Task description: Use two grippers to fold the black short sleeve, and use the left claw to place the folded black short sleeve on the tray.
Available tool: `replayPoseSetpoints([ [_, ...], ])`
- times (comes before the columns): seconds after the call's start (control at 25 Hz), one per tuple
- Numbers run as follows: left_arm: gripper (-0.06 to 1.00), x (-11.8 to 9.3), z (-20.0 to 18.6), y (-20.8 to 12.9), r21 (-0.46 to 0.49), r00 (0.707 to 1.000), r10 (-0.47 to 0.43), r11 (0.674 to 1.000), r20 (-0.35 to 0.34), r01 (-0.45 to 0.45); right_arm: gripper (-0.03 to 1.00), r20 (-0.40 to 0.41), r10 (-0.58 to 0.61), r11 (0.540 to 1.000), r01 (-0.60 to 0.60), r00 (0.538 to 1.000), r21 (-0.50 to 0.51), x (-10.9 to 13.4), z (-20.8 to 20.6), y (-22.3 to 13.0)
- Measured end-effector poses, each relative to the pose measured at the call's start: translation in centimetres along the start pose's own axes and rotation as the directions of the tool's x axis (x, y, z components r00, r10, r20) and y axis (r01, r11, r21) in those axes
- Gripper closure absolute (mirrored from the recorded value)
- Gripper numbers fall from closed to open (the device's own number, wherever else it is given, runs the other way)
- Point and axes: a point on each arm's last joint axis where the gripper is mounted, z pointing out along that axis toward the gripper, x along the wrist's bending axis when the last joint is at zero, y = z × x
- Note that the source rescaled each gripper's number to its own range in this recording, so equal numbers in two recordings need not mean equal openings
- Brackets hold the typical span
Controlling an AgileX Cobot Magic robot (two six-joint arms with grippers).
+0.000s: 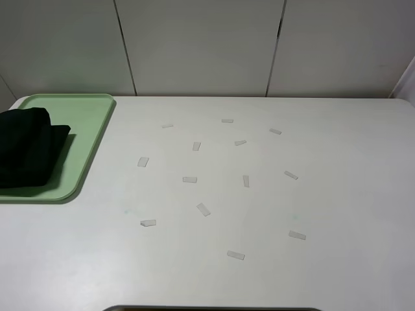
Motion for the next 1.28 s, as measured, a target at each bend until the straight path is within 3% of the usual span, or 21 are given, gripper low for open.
replayPoseSetpoints([
  [0.32,-0.05,-0.9,0.8,-7.6,-0.071,1.000,0.029,0.997,0.009,-0.028,-0.03,0.000,0.000,1.000,0.000,1.000,0.000,0.0,0.0,0.0],
  [0.52,-0.05,-1.0,2.9,-10.7,-0.099,0.991,0.105,0.990,0.083,-0.097,-0.03,0.000,0.000,1.000,0.000,1.000,0.000,0.0,0.0,0.0],
  [0.8,-0.05,-1.0,3.9,-11.8,-0.174,0.977,0.160,0.975,0.138,-0.135,-0.03,0.000,0.000,1.000,0.000,1.000,0.000,0.0,0.0,0.0],
  [1.28,-0.05,-1.0,3.9,-11.8,-0.175,0.978,0.150,0.977,0.146,-0.123,-0.03,0.000,0.000,1.000,0.000,1.000,0.000,0.0,0.0,0.0],
])
